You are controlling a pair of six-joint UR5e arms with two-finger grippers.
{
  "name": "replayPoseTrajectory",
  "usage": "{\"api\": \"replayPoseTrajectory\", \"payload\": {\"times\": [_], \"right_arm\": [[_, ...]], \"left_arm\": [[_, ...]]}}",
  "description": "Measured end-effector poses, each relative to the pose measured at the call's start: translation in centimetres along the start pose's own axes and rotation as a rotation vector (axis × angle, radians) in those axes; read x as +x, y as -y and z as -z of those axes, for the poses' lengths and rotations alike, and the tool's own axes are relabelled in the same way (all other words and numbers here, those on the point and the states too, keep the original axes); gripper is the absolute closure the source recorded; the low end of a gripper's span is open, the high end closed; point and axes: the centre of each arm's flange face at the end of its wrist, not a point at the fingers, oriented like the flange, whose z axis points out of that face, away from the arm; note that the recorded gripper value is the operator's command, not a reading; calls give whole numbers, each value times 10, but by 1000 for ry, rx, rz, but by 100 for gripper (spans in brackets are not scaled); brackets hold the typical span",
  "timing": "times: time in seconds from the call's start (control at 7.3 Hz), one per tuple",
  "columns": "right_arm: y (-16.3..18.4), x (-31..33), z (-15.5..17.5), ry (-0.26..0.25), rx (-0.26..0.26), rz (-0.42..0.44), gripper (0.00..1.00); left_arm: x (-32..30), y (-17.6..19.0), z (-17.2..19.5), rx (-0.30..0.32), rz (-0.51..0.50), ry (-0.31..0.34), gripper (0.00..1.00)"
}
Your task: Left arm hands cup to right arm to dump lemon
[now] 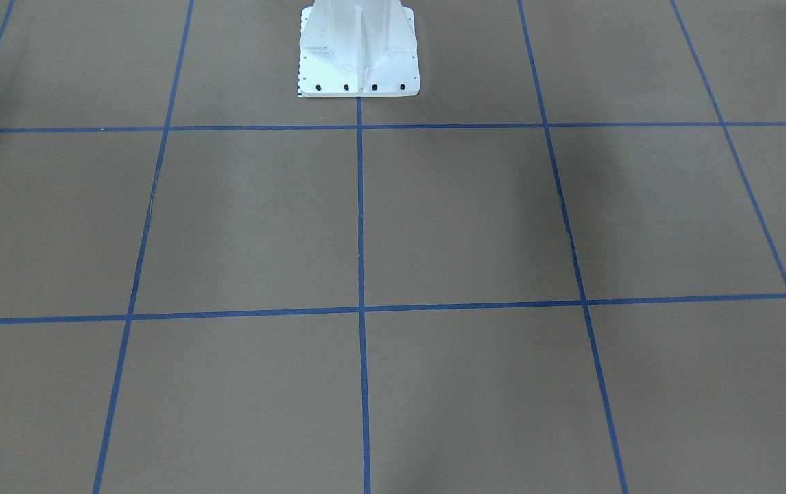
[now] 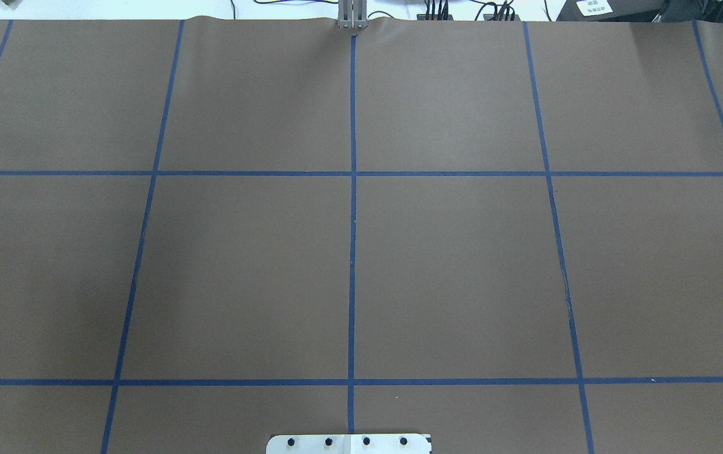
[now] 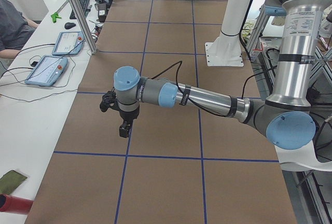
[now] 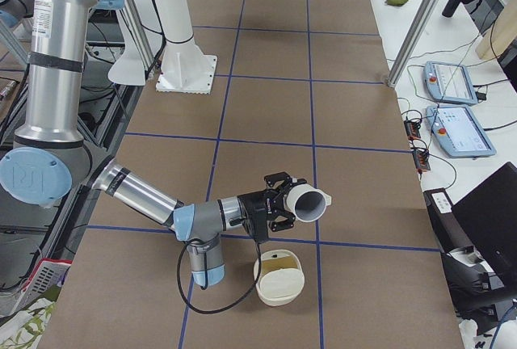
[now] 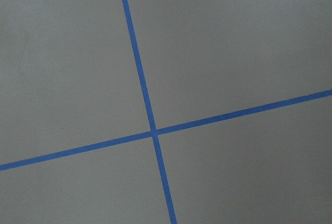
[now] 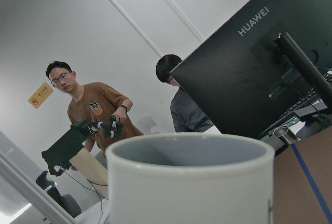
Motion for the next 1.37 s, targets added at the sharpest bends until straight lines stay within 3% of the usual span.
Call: {"api": "replayPoseTrajectory", "payload": {"times": [0.27, 0.55, 0.82, 1.1, 1.37], "right_arm": [[-1, -4, -14, -19, -38, 255, 100], [1, -30, -53, 32, -56, 417, 100], [-11, -45, -76, 86, -117, 450, 100], [-22, -49, -83, 89, -243, 444, 100], [-20, -56, -90, 89, -268, 450, 100]], "left_arm": [[-3, -1, -3, -6, 6, 0, 0], [-5, -4, -6, -11, 10, -1, 0], [-8, -6, -9, -19, 16, -1, 0], [-10, -7, -11, -24, 19, 0, 0], [-12, -9, -13, -28, 22, -1, 0]]}}
